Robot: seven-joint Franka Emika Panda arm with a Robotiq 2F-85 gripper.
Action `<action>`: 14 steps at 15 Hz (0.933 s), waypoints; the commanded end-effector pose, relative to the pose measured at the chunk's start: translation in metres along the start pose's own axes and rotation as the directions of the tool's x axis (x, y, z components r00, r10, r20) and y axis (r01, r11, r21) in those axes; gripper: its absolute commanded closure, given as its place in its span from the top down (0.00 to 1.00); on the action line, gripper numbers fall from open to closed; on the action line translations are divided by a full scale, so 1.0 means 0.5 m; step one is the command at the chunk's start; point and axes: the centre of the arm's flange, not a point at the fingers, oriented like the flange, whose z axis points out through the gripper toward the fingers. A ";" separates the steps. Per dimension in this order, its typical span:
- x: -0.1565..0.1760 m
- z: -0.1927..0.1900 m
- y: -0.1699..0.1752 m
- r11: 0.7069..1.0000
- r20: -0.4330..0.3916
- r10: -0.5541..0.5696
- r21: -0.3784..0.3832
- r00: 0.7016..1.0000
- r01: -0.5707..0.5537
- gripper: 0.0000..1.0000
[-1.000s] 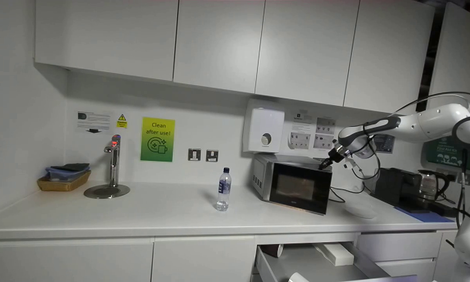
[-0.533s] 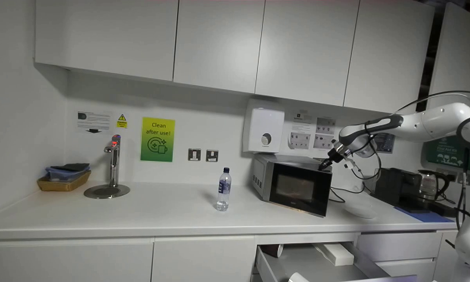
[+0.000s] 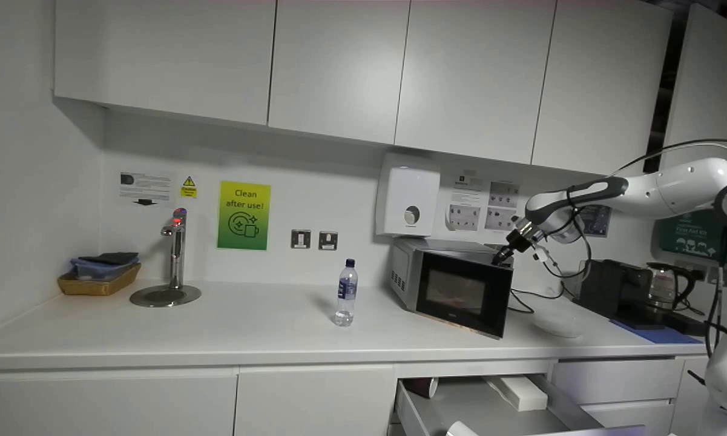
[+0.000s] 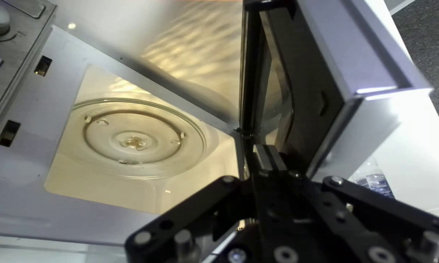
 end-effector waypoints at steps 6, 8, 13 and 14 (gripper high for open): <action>-0.012 -0.021 -0.057 0.999 0.007 -0.030 0.041 1.000 0.030 0.00; -0.010 -0.017 -0.065 0.998 0.010 -0.037 0.047 0.999 0.036 0.00; -0.002 -0.009 -0.084 0.997 0.016 -0.055 0.056 0.998 0.054 0.00; 0.000 -0.007 -0.087 0.997 0.018 -0.060 0.057 0.998 0.059 0.00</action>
